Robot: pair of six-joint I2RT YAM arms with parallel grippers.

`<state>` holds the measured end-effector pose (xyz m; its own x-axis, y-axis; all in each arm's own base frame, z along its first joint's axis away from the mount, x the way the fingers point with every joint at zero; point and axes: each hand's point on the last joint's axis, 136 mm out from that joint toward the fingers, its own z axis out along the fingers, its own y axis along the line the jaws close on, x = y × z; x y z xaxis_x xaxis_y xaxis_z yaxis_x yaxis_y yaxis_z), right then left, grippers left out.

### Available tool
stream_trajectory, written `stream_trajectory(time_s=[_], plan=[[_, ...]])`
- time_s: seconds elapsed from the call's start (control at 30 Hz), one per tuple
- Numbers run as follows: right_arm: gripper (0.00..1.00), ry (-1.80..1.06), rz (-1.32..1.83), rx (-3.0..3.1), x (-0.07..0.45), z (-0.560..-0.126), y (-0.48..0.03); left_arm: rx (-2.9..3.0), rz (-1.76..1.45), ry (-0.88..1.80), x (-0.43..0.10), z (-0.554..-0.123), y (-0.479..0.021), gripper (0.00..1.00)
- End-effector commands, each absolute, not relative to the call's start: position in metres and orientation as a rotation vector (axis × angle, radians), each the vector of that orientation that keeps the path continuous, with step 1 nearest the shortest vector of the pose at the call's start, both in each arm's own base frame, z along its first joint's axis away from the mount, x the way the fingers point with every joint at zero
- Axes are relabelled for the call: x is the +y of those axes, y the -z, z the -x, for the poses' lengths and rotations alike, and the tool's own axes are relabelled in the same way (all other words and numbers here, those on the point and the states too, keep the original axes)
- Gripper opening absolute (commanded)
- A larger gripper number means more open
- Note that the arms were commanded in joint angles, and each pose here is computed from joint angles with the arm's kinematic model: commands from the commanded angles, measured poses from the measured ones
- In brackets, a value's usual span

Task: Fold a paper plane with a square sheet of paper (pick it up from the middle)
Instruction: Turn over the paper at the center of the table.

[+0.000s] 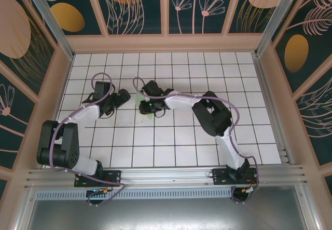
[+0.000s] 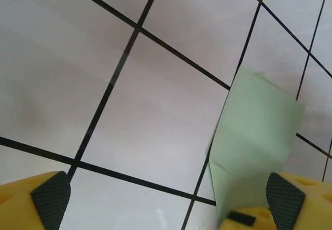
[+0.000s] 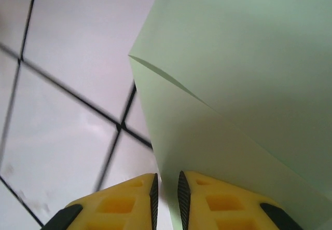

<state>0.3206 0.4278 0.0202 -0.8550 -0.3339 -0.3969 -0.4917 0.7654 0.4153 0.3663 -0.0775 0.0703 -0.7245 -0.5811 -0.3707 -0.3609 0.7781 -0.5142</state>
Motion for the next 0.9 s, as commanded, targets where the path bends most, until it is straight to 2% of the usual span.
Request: stream_trajectory(time_s=[0.0, 0.13, 0.27, 0.37, 0.53, 0.7, 0.87], plan=[[0.25, -0.558, 1.029, 2.739, 0.36, -0.278, 0.018, 2.426, 0.618, 0.629, -0.087, -0.373, -0.08, 0.99], [0.26, -0.644, 1.157, 2.659, 0.337, -0.268, -0.005, 2.426, 0.58, 0.706, -0.097, -0.371, -0.081, 0.98], [0.27, -0.673, 1.097, 2.575, 0.342, -0.281, -0.044, 2.415, 0.558, 0.784, -0.106, -0.37, -0.084, 0.98], [0.31, -0.738, 0.908, 2.537, 0.353, -0.294, -0.079, 2.408, 0.547, 0.84, -0.112, -0.369, -0.086, 0.98], [0.32, -0.797, 0.37, 2.501, 0.35, -0.317, -0.115, 2.392, 0.545, 0.939, -0.123, -0.363, -0.089, 0.98], [0.32, -0.839, 0.076, 2.51, 0.355, -0.316, -0.108, 2.394, 0.53, 1.033, -0.136, -0.357, -0.089, 0.99], [0.31, -0.838, -0.027, 2.556, 0.356, -0.318, -0.084, 2.416, 0.494, 1.09, -0.153, -0.351, -0.089, 0.99]])
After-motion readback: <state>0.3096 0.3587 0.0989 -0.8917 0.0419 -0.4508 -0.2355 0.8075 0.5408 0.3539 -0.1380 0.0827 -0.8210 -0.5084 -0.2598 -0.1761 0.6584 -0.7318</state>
